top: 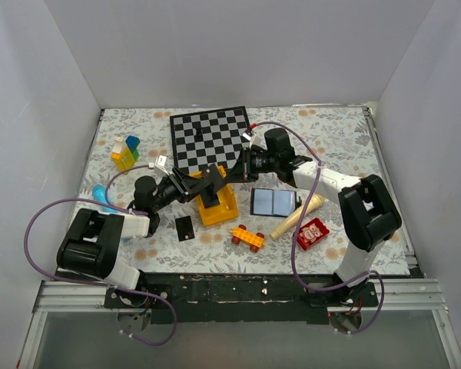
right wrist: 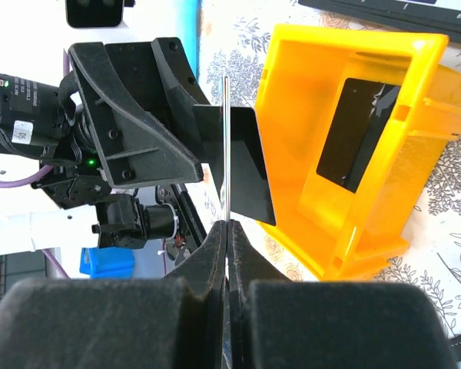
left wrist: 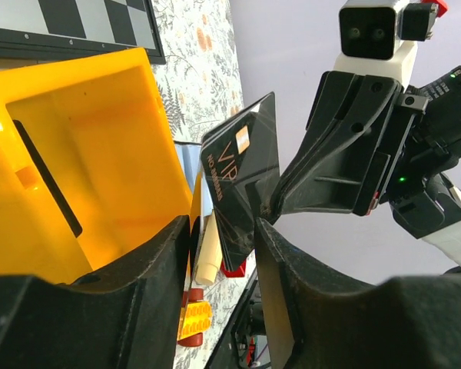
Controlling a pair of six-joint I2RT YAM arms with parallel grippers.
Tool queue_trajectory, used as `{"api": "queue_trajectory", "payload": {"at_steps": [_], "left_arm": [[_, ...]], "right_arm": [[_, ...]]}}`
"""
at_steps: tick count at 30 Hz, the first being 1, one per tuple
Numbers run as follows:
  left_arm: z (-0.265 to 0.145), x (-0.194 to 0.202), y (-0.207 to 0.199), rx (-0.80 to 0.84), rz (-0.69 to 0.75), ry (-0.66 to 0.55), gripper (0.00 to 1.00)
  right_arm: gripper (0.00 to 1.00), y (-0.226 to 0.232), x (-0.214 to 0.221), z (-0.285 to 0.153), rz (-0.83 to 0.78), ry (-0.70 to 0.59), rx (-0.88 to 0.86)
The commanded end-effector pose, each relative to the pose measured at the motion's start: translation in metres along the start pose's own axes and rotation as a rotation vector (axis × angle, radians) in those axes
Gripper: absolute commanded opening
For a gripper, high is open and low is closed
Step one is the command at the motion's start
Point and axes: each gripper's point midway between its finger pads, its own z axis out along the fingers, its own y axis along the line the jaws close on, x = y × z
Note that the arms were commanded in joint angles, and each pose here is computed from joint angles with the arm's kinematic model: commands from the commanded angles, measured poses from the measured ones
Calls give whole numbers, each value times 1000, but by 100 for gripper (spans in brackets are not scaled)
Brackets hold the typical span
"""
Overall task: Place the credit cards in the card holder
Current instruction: Pick up the credit card from the storage box.
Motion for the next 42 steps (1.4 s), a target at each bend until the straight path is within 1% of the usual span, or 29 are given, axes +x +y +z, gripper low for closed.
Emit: {"api": "queue_trajectory", "payload": {"at_steps": [1, 8, 12, 21, 25, 28, 30, 36, 42], "left_arm": [[0, -5, -1, -5, 29, -10, 40], [1, -11, -10, -17, 68, -9, 49], [1, -16, -16, -31, 96, -14, 52], [2, -17, -19, -35, 95, -3, 54], [3, -20, -12, -100, 110, 18, 56], [1, -22, -16, -111, 136, 14, 57], [1, -24, -22, -101, 144, 11, 57], [-3, -28, -54, -2, 153, -5, 58], [-9, -30, -73, 34, 175, -15, 59]], "right_arm": [[1, 8, -6, -10, -52, -28, -16], [1, 9, -3, -16, -58, -35, -15], [1, 11, -3, -20, -63, -43, -16], [1, 24, -9, -35, -98, -78, -15], [1, 26, -10, -40, -114, -89, -1], [1, 28, -10, -42, -116, -85, -6], [1, 28, -10, -42, -120, -84, -11], [1, 35, -7, -45, -144, -74, -36], [1, 47, 6, -52, -245, -28, -113]]}}
